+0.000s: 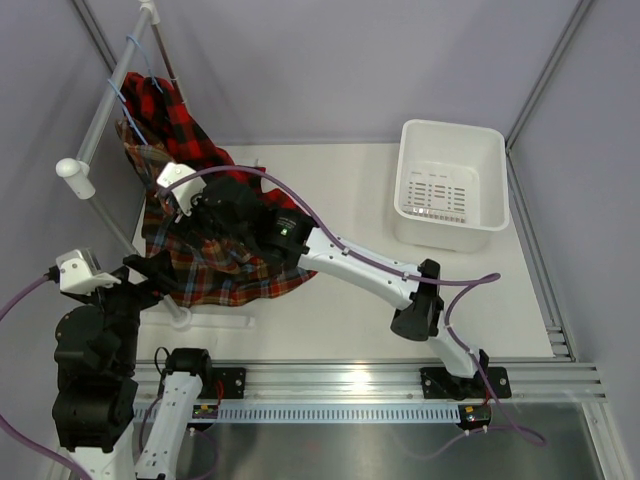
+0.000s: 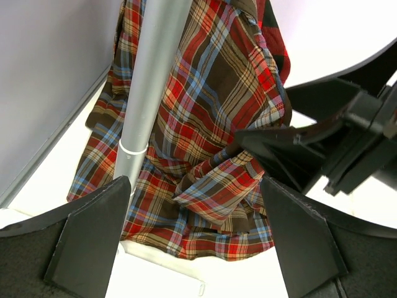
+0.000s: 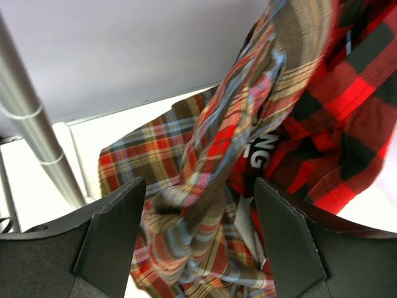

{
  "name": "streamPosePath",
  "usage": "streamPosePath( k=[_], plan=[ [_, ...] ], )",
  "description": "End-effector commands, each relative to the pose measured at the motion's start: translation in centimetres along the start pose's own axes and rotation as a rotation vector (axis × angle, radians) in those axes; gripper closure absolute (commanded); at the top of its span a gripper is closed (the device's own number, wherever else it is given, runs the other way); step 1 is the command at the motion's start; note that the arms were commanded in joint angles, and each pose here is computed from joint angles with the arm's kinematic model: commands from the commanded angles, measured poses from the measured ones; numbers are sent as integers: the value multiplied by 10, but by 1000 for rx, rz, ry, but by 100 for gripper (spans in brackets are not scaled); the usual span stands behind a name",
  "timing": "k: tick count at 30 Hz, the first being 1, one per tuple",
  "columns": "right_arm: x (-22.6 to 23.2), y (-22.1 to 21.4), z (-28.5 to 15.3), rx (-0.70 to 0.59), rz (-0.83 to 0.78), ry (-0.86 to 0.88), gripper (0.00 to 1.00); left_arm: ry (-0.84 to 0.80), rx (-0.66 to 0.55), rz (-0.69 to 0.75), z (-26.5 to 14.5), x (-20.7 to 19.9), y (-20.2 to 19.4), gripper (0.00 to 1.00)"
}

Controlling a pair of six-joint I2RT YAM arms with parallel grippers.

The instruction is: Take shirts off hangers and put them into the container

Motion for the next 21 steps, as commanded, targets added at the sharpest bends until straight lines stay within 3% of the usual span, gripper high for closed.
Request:
streamPosePath(
  k=[1,9,14,17,19,20,21],
  plan=[
    [-22,31,-3,-116,-22,-49,20,-58,-10,18,-2,-6,1,8],
    [-31,30,5,-134,-54,-57,21,-69,8,12,4,-7,-7,8],
    [-38,27,9,-142,-48,-40,32,-76,-2,13,2,-8,-3,8],
    [-42,26,12,-148,-53,-42,53,-78,-7,16,1,-9,0,8],
    [-43,27,12,-154,-52,-31,85,-83,-11,16,-1,-10,2,8],
    [-43,28,12,-164,-57,-30,95,-85,-12,17,-1,-10,2,8],
    [-41,23,15,-159,-67,-10,100,-84,-13,16,-1,-10,2,8]
  ],
)
Point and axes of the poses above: each gripper's point midway between its finger pads, its own z axis out along the fingers, its own x axis along the line the jaws close on, y = z × x, the point moved 5 cm from there along -z, back along the fingers, and after that the axes turned 2 degrees about -z, right-handed, at the moved point
